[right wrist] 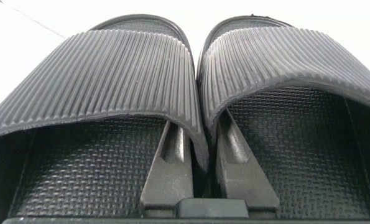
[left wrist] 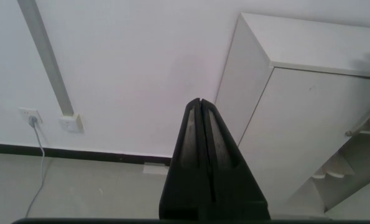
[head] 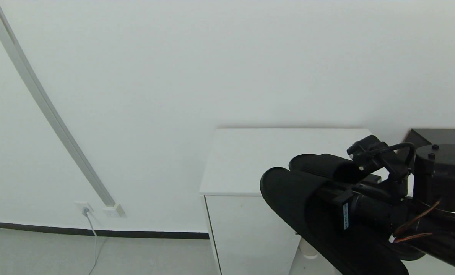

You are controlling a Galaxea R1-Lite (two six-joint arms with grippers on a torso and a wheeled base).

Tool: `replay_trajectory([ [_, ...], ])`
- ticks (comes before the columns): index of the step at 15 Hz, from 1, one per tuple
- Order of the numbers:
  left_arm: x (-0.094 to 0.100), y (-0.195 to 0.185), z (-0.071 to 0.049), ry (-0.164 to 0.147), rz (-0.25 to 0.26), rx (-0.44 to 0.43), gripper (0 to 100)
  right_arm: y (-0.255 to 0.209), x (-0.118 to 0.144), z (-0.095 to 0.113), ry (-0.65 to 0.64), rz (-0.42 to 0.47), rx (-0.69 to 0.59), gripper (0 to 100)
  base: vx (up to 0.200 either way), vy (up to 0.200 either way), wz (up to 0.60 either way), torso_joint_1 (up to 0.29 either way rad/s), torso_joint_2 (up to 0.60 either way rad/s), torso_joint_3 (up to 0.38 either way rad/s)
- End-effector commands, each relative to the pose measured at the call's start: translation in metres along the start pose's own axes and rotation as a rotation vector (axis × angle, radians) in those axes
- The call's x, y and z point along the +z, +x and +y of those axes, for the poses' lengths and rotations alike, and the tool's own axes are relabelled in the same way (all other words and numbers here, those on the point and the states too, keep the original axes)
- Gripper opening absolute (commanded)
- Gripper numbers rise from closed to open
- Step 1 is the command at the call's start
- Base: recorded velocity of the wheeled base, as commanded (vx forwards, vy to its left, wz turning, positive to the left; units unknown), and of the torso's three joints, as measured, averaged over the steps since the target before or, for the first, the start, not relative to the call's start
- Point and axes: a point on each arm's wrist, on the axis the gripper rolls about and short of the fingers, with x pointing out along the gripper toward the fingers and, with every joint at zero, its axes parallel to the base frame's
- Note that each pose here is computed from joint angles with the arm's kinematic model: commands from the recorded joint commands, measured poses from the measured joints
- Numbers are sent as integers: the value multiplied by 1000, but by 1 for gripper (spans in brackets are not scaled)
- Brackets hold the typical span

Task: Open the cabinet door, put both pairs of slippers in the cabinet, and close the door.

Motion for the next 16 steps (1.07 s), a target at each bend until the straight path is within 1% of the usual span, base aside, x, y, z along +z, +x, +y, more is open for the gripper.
replay_trajectory([
  [1, 0, 0, 0, 0, 1, 1, 0, 2, -2, 1, -2, 9, 3, 0, -200, 0, 0, 7, 7, -2],
  [6, 0, 0, 0, 0, 1, -1, 0, 1, -1, 1, -1, 5, 1, 0, -200, 0, 0, -4, 1, 4],
  [16, 0, 0, 0, -2, 1, 1, 0, 3, -2, 1, -3, 14, 4, 0, 0, 0, 0, 0, 0, 0],
])
